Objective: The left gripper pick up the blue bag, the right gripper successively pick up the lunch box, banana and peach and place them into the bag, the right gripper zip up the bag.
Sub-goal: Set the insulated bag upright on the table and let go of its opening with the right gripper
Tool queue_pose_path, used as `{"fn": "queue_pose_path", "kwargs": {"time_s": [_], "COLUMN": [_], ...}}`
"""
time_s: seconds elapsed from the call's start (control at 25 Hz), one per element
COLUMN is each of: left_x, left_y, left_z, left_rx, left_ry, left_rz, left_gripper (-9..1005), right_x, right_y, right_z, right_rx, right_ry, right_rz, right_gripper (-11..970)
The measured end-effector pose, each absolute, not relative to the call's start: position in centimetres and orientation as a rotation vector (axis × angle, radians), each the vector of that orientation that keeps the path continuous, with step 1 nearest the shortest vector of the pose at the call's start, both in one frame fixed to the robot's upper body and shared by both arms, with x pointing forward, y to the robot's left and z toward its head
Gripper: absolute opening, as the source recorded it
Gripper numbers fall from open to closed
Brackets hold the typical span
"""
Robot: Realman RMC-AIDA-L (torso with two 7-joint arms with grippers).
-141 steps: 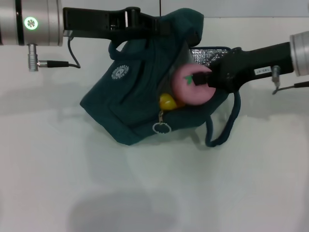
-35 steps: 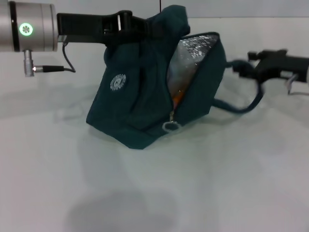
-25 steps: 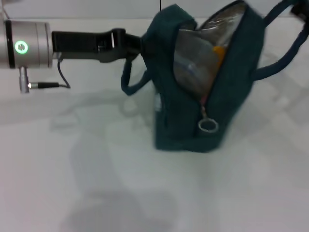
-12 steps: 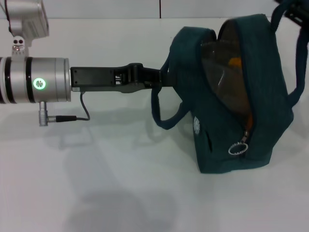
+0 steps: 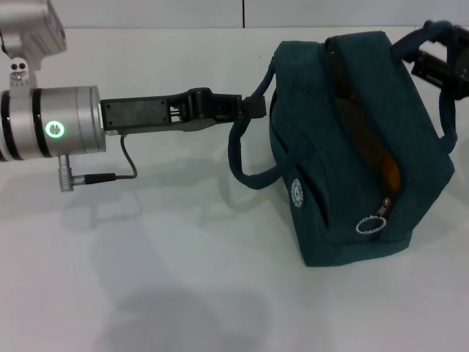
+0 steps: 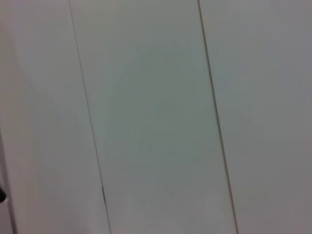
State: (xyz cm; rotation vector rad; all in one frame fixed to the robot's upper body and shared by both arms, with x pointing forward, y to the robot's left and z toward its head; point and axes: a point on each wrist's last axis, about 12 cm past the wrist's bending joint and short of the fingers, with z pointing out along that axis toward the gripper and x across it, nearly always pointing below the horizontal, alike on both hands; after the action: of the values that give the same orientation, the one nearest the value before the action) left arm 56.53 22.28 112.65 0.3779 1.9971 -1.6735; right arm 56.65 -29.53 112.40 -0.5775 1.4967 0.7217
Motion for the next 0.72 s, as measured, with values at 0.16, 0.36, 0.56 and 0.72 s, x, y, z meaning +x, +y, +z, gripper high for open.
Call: {"fn": "queue_pose_path", "kwargs": {"time_s": [0.16,0.36,0.56,0.72], "left_x": [56.7,56.7,56.3,55.5], "left_y": [22.0,22.5,23.8,24.3], "left_z": [112.8,112.8,112.1,111.1], "left_rx": [0.406,0.437,0.434,0.443], "left_ry": [1.985,1.946,1.886,1.864], "left_rz": [-1.666,-1.621,-1.542,-1.503], "left_gripper": [75,75,76,113], "right_x": [56.6,56.5,56.8,57.7], "right_y": [-29.2,-28.9,-28.2,-26.9], "right_z": [111.9,111.3,110.4,109.6], "right_rx": [-0.591,-0.607,-0.618,-0.604], "right_ry": [1.538,1.603,1.67,1.702], "right_rz": [0.743,0.775,0.809,0.857], "right_gripper": [586,585,585,585]}}
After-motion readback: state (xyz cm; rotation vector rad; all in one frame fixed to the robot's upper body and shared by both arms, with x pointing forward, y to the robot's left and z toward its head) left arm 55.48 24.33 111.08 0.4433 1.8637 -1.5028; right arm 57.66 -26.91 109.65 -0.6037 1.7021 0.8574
